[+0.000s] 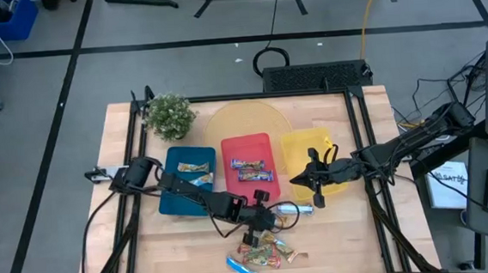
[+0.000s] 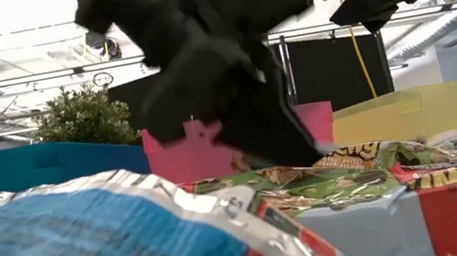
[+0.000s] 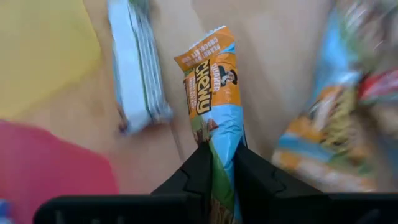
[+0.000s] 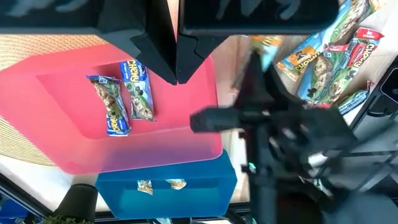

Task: Pick and place Granola Bars by type
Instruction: Put the yellow granola bar into the blue bin

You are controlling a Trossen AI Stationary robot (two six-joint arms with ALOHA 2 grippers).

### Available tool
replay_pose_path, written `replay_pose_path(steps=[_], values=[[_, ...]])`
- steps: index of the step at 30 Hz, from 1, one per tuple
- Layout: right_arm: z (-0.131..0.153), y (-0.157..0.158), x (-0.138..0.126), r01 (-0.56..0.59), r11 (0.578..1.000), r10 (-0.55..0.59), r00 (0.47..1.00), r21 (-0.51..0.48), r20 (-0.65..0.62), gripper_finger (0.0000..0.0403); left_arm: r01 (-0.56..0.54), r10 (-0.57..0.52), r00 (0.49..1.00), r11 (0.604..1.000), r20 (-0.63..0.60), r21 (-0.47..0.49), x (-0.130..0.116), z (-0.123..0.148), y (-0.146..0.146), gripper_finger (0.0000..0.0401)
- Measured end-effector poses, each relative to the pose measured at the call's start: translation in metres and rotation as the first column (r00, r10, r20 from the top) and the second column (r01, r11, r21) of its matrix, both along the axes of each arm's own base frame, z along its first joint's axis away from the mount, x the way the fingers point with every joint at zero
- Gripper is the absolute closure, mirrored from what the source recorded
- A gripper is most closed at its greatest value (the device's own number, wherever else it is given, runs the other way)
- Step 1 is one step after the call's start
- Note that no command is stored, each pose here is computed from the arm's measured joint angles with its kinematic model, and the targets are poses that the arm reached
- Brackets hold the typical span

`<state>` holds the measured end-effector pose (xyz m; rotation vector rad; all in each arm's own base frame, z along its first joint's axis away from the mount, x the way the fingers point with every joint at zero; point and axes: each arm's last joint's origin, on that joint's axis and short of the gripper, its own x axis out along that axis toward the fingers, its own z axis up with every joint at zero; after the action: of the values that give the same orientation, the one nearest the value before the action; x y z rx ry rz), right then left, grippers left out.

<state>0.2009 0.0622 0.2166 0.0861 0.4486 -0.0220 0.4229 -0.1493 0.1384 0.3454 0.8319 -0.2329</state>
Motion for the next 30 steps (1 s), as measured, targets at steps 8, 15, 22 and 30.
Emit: replay_pose_path(steps=[8, 15, 22, 30], values=[[0.0, 0.0, 0.0, 0.001, 1.0, -0.001, 1.0, 0.003, -0.005, 0.0403, -0.065, 0.035, 0.991, 0.971, 0.132, 0.229, -0.04, 0.086, -0.016, 0.0359], [-0.003, 0.001, -0.001, -0.044, 0.999, 0.045, 0.998, 0.012, -0.038, 0.0403, -0.339, 0.31, 0.941, 0.864, 0.136, 0.373, -0.118, 0.153, 0.015, 0.0346], [-0.003, 0.001, -0.001, -0.058, 0.998, 0.057, 0.998, -0.01, -0.037, 0.0403, -0.475, 0.448, 0.88, 0.825, 0.157, 0.307, -0.2, 0.139, 0.073, 0.0369], [-0.003, 0.001, -0.001, -0.077, 0.996, 0.075, 0.996, -0.046, -0.039, 0.0403, -0.453, 0.43, 0.89, 0.873, 0.151, 0.183, -0.255, 0.064, 0.116, 0.0362]])
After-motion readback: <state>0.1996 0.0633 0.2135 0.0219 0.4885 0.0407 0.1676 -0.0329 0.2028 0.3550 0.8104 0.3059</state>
